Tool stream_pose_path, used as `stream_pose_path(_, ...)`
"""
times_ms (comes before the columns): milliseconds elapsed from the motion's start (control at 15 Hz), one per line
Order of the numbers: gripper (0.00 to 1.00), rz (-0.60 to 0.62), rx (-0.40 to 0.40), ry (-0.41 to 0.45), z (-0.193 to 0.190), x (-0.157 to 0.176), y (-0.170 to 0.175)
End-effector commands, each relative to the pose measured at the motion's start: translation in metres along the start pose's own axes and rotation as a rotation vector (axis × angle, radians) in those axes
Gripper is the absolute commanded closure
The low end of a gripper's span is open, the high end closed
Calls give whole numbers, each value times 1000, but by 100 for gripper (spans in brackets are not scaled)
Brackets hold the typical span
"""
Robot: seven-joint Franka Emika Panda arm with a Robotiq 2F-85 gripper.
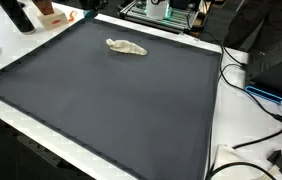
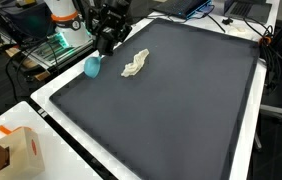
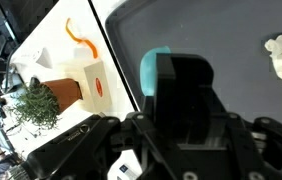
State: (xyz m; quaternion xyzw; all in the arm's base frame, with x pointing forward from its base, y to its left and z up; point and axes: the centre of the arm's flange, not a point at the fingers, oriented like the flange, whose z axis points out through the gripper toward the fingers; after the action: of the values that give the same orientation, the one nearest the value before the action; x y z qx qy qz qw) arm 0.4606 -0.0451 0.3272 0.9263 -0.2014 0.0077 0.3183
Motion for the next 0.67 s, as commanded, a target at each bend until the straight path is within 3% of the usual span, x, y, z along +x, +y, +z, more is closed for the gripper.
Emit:
stream_pose_path(0,75,-25,-94,17,5,4,-15)
stream_pose_path(600,75,-141,-250,68,20,-1,-42)
